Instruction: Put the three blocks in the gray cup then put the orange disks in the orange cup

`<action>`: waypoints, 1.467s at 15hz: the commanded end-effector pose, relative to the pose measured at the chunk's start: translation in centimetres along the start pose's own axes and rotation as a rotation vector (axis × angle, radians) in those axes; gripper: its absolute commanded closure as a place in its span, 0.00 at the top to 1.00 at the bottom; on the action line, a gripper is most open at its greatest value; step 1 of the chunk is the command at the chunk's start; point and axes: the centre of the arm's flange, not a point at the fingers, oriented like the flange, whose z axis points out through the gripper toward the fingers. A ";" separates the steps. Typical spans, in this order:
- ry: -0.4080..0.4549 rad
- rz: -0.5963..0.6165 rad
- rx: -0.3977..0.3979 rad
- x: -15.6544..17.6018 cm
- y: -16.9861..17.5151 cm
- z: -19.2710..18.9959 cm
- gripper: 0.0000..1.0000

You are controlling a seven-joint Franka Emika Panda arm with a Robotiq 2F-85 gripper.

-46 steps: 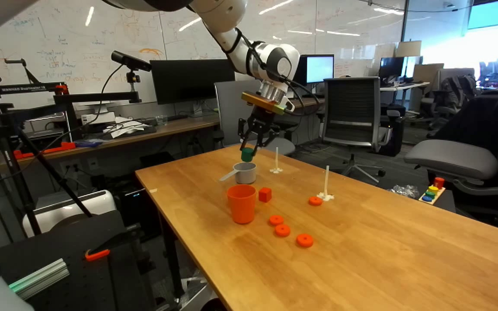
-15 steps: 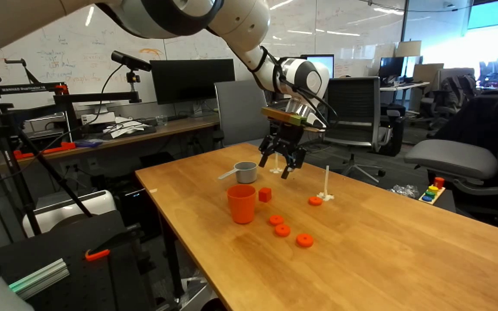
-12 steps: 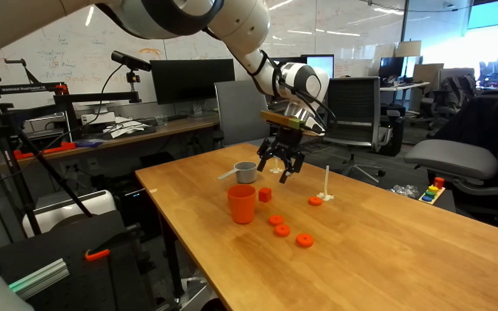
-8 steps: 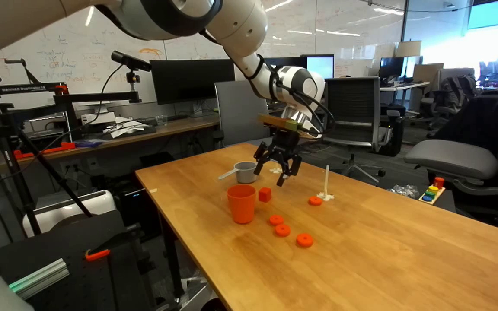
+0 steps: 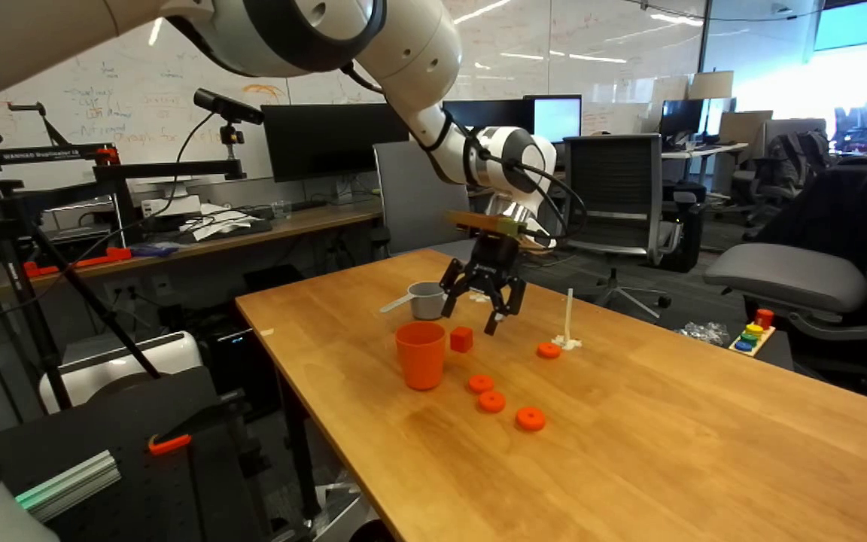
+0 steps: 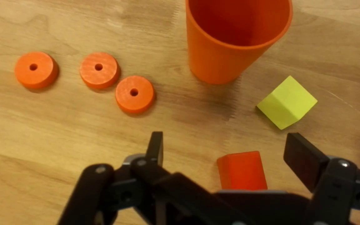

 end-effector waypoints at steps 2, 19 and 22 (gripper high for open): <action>0.017 -0.050 -0.049 0.8 -0.6 0.2 1.00; 0.136 -0.099 0.004 1.3 -1.1 -0.6 0.10; 0.173 -0.122 0.051 0.4 -1.3 -3.0 0.08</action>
